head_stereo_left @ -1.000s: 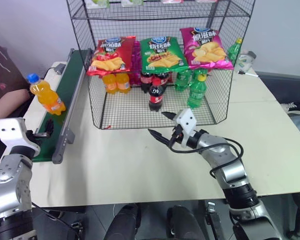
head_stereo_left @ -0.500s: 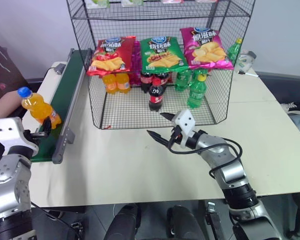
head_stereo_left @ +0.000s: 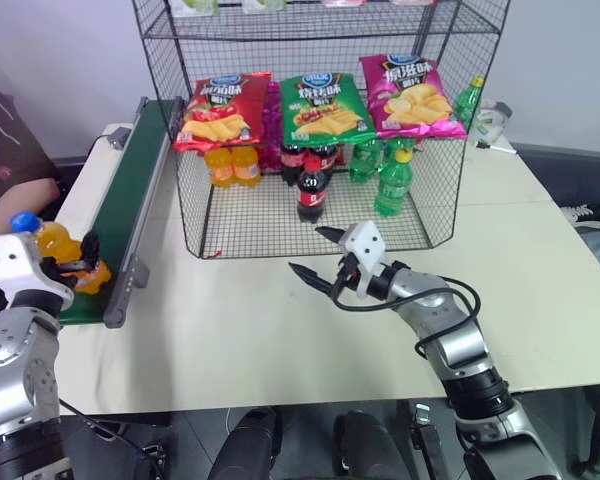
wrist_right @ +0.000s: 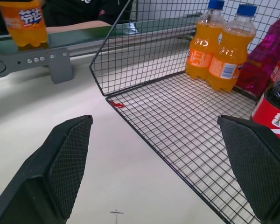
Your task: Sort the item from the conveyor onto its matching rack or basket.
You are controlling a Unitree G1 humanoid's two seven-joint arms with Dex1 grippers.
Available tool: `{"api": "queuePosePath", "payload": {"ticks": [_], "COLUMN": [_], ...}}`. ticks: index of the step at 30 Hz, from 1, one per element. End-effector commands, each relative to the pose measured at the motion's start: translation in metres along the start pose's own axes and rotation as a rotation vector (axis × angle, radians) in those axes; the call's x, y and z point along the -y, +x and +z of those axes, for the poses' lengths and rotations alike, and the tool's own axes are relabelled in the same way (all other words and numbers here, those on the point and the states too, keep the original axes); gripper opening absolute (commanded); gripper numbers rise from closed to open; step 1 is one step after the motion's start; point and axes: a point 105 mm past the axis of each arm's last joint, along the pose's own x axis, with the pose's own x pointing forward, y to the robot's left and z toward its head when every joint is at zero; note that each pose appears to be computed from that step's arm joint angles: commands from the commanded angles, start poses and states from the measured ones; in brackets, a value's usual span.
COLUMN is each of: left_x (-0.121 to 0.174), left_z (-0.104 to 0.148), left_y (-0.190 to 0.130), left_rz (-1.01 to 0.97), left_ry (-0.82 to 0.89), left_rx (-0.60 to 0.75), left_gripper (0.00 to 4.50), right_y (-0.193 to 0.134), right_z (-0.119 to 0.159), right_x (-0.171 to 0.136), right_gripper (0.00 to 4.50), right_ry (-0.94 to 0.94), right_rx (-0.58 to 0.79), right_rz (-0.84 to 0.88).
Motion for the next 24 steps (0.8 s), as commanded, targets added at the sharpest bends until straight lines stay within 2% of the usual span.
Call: {"api": "queuePosePath", "payload": {"ticks": [1, 3, 7, 12, 17, 22, 24], "left_x": [-0.003, -0.003, -0.001, 0.009, 0.047, 0.085, 0.102], "left_z": [0.012, 0.012, 0.028, 0.066, 0.102, 0.106, 0.098], "left_y": [-0.003, -0.002, 0.000, 0.005, 0.012, 0.010, 0.010], "left_rz": [0.008, 0.008, -0.009, -0.070, -0.240, -0.412, -0.465], "left_ry": [0.005, 0.005, 0.010, 0.027, 0.010, 0.001, -0.013], "left_rx": [0.049, 0.050, 0.095, 0.198, 0.266, 0.242, 0.213], "left_gripper": [3.64, 2.75, 2.75, 2.75, 2.75, 2.75, 2.75], "right_y": [0.000, 0.001, 0.001, 0.002, 0.001, -0.004, -0.007], "right_z": [0.016, 0.016, 0.016, 0.017, 0.020, 0.023, 0.024], "right_x": [-0.004, -0.004, -0.005, -0.005, -0.004, -0.002, -0.001], "right_gripper": [4.50, 4.50, 4.50, 4.50, 4.50, 4.50, 4.50], "right_ry": [-0.021, -0.021, -0.022, -0.023, -0.025, -0.023, -0.017], "right_rx": [0.056, 0.055, 0.057, 0.059, 0.066, 0.075, 0.080], "right_rz": [0.011, 0.013, 0.018, 0.026, 0.024, 0.017, 0.012]}}
